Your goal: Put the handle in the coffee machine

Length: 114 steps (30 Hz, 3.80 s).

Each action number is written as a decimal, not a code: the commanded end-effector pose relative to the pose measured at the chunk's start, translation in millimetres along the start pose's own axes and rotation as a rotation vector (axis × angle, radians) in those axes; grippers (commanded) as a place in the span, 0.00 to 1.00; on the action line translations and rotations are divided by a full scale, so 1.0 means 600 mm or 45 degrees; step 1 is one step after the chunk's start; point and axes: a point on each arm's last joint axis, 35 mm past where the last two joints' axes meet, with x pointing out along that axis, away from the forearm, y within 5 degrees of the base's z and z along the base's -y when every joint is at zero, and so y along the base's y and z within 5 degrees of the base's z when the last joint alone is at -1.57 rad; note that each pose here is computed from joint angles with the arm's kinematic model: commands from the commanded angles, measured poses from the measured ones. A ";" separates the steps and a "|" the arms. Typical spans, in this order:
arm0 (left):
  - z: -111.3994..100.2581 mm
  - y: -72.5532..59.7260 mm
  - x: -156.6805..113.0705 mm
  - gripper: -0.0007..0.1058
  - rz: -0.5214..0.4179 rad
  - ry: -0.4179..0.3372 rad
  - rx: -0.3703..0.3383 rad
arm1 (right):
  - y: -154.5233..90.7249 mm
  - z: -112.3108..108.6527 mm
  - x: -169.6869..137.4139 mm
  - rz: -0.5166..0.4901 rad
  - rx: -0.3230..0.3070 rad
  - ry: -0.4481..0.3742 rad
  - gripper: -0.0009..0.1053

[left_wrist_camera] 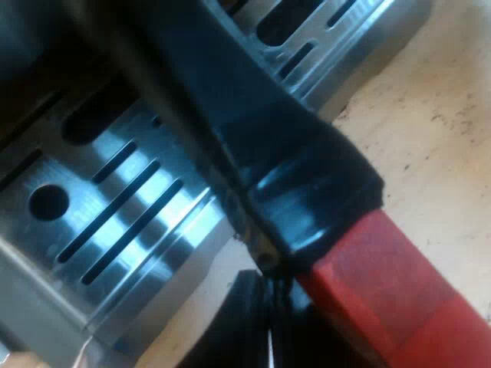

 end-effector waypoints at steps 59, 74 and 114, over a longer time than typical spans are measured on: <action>0.004 -0.050 -0.364 0.64 0.758 -0.742 -0.199 | -0.221 -0.042 -0.199 -0.701 0.334 0.280 0.73; -0.136 -0.137 -0.323 0.64 0.541 -0.636 -0.129 | -0.110 -0.099 -0.318 -0.773 0.280 0.086 0.73; -0.216 -0.066 -0.217 0.64 0.756 -0.634 -0.316 | -0.092 -0.202 -0.250 -0.450 0.294 0.358 0.73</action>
